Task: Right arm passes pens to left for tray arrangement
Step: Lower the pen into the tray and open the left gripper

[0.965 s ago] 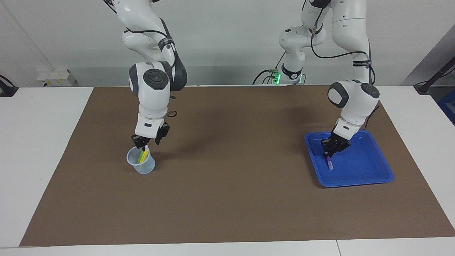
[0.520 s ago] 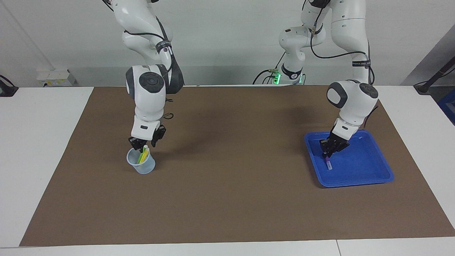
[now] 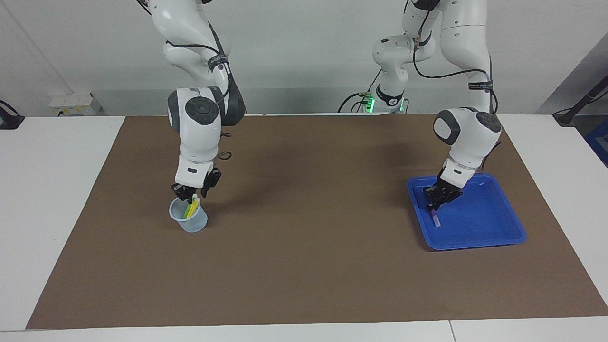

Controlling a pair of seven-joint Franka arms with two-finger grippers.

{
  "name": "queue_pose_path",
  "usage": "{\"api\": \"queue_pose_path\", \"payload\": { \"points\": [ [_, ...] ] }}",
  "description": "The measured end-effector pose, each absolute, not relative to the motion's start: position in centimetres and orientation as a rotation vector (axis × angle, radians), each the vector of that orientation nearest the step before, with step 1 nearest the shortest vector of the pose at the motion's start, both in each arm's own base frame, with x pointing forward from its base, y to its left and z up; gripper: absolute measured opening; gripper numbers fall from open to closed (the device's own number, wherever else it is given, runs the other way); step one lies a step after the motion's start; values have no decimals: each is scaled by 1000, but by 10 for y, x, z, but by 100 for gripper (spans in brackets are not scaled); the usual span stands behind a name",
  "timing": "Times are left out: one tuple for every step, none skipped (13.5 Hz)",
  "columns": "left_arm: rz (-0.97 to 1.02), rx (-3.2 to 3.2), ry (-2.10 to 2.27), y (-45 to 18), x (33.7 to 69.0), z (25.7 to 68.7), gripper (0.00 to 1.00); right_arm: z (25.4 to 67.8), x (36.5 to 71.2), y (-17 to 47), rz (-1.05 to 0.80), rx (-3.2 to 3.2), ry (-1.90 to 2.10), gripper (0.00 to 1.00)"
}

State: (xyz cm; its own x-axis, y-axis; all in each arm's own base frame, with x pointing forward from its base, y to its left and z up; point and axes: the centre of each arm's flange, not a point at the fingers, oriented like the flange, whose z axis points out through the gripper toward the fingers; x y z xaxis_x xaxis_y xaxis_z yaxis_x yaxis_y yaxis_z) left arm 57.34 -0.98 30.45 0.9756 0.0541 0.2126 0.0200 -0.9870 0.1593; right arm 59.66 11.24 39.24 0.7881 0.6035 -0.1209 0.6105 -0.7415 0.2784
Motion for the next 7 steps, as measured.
{"api": "queue_pose_path", "payload": {
  "points": [
    [325,2966,56,-10,573,304,18,392,596,113,-32,2676,934,44],
    [325,2966,56,-10,573,304,18,392,596,113,-31,2676,935,44],
    [325,2966,56,-10,573,304,18,392,596,113,-31,2676,936,43],
    [325,2967,56,-10,573,304,18,391,596,113,-30,2676,936,43],
    [323,2967,56,-10,573,304,23,391,596,113,-29,2676,937,41],
    [320,2967,56,-10,573,303,23,391,596,113,-29,2676,936,41],
    [319,2967,56,-10,573,302,31,391,596,113,-27,2676,936,40]
  ]
}}
